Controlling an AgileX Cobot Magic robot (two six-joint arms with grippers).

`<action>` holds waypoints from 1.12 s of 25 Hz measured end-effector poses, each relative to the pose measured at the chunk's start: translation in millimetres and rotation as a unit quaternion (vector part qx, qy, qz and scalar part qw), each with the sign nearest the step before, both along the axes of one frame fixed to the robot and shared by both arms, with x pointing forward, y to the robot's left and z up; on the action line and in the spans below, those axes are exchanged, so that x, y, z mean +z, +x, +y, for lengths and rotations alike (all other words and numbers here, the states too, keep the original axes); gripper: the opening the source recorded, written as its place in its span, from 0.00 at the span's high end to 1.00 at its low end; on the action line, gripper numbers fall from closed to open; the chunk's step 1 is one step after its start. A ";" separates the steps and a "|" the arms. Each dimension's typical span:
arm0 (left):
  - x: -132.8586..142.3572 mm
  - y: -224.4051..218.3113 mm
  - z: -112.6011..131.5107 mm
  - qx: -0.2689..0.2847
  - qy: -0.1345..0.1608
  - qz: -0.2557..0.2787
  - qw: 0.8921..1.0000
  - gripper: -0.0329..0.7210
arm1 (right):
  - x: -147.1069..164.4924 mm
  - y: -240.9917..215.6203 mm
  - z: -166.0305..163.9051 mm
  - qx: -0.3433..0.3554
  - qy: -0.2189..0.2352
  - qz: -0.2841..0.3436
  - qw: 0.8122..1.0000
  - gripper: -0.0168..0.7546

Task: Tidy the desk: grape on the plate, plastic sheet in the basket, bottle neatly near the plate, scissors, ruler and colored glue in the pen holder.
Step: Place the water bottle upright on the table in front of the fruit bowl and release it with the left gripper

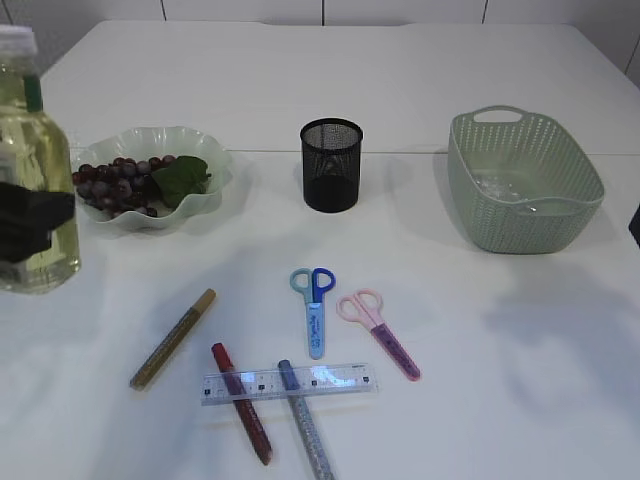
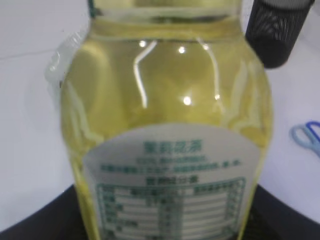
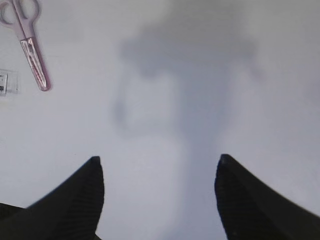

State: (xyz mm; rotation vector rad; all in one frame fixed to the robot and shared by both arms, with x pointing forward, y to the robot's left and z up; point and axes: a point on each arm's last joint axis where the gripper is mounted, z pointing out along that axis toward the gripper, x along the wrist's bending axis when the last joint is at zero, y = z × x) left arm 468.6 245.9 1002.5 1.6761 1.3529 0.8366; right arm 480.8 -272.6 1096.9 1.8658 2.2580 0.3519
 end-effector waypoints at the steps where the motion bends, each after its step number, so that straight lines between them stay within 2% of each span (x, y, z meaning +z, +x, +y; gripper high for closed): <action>1: 0.9 3.2 -0.9 0.005 -0.009 -0.019 1.000 0.36 | 0.0 0.0 0.1 0.000 0.000 0.000 1.000 0.27; 4: -0.6 14.8 -5.6 0.012 -0.047 -0.063 0.997 0.36 | 0.0 -0.1 0.2 0.000 0.001 0.000 1.000 0.27; 7: -9.9 26.9 -15.2 -0.011 -0.093 -0.090 0.991 0.36 | 0.0 -0.1 0.2 0.000 0.001 0.000 1.000 0.27; 11: -27.7 39.4 -29.5 -0.069 -0.121 -0.125 0.982 0.36 | 0.0 -0.1 0.2 0.000 0.001 0.000 1.000 0.27; 15: -43.7 47.8 -37.7 -0.094 -0.149 -0.157 0.972 0.36 | 0.0 -0.1 0.2 0.000 0.001 0.000 1.000 0.27; 21: -71.9 58.9 -41.0 -0.092 -0.147 -0.128 0.976 0.36 | 0.0 -0.1 0.2 0.000 0.001 0.000 1.000 0.27; 28: -77.1 81.1 -47.2 -0.103 -0.122 -0.149 0.976 0.36 | 0.0 -0.1 0.2 0.000 0.001 0.000 1.000 0.27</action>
